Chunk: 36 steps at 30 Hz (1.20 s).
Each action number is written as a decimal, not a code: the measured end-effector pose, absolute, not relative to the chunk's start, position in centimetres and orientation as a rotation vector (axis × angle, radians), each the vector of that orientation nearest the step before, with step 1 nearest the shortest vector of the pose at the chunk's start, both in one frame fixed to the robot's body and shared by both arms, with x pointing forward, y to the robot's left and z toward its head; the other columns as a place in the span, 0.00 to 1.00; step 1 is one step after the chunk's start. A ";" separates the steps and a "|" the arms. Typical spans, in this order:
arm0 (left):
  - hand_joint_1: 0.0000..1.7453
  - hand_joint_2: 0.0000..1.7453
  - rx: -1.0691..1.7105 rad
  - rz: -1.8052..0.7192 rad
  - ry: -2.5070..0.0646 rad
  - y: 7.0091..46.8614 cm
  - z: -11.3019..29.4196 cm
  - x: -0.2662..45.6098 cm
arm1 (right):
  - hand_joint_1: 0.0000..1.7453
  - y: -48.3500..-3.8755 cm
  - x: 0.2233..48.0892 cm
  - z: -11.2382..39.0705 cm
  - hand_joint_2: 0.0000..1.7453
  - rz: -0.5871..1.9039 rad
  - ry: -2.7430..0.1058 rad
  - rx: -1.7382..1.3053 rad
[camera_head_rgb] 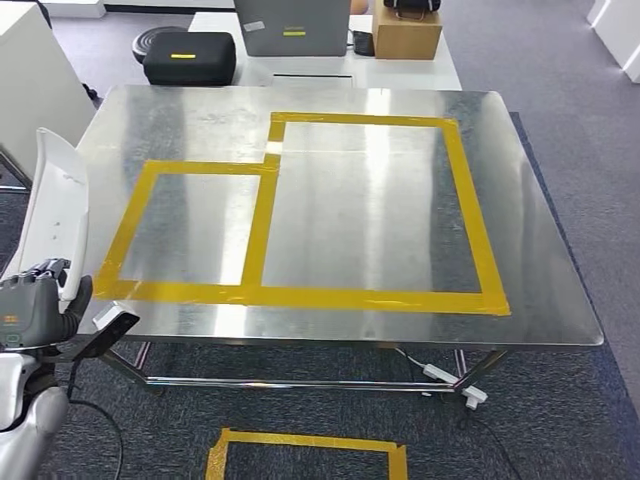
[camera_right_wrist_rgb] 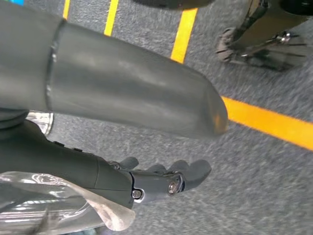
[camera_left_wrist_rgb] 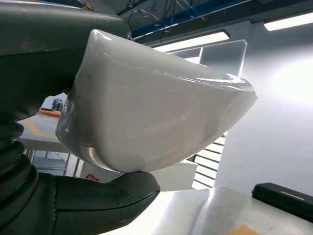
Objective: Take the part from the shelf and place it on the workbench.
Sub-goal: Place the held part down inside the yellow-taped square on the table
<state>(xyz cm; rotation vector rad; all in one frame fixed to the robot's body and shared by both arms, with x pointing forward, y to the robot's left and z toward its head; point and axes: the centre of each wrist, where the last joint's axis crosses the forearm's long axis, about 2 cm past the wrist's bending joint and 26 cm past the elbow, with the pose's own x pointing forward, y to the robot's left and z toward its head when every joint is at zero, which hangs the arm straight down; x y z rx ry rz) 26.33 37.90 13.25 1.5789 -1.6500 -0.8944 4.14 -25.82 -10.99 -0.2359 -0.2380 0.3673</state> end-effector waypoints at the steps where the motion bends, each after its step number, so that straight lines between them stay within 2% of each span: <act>1: 1.00 1.00 1.578 -0.894 -1.651 37.9 13.3 26.4 | 0.00 -25.8 4.1 -11.0 0.00 0.369 -0.238 -0.236; 36: 1.00 1.00 1.540 -0.930 -1.614 37.6 12.6 26.6 | 0.00 -25.8 4.1 -11.0 0.00 0.361 -0.242 -0.212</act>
